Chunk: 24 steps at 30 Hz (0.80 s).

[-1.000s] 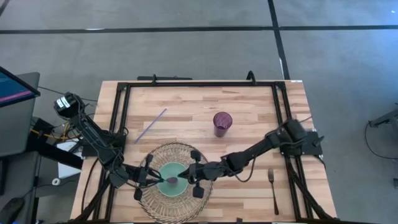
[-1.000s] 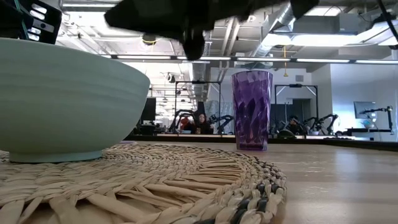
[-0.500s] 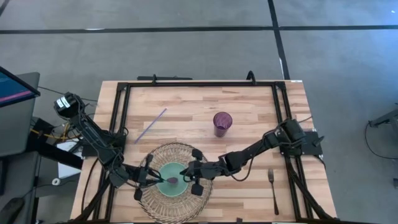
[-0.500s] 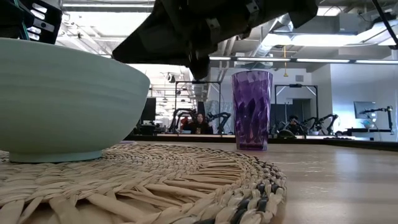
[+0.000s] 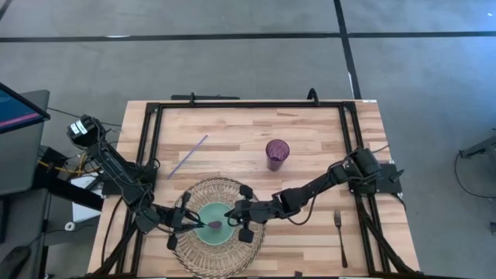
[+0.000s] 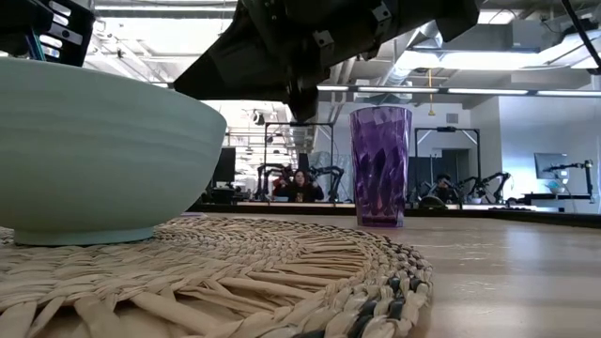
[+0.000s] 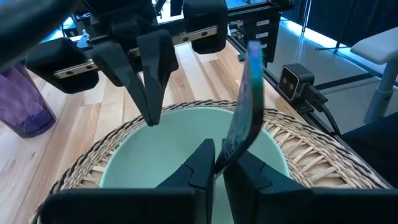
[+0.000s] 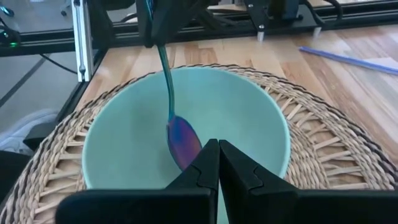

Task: Pick & Place Utensil
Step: Put the violet spoon into the green bowl on the brown mat

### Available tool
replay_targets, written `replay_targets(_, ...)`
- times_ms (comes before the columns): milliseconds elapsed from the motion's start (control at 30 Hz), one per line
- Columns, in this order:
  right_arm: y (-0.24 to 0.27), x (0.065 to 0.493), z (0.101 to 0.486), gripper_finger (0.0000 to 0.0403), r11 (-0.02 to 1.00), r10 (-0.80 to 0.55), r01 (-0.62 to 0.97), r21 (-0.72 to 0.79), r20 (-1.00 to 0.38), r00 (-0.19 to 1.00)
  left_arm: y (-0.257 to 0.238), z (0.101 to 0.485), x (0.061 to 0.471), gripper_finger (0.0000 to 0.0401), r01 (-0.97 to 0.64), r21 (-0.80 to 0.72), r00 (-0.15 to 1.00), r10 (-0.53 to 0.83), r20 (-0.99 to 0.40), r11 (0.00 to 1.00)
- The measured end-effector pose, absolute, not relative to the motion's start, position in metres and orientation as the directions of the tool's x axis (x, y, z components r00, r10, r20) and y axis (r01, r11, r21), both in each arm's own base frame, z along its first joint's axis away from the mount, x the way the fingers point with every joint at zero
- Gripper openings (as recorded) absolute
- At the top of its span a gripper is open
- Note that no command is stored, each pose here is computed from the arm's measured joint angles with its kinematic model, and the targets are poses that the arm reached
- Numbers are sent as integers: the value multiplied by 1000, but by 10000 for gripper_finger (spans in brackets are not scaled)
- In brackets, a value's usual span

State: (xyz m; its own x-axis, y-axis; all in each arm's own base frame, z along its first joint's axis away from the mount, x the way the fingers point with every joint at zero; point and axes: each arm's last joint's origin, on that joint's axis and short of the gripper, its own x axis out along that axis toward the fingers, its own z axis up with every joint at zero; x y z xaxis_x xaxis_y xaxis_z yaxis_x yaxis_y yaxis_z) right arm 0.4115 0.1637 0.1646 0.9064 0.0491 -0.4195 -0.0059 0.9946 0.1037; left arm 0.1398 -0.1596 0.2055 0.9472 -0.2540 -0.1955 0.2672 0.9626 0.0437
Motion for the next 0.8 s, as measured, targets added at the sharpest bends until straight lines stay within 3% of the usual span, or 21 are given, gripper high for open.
replay_targets(467, 164, 411, 165, 0, 995, 49, -6, 104, -420, 906, -160, 208, 140, 130, 259, 28, 953, -250, -173, 965)
replay_targets(800, 164, 411, 165, 0, 995, 49, -6, 104, -420, 906, -161, 212, 141, 140, 259, -3, 957, -257, -135, 966)
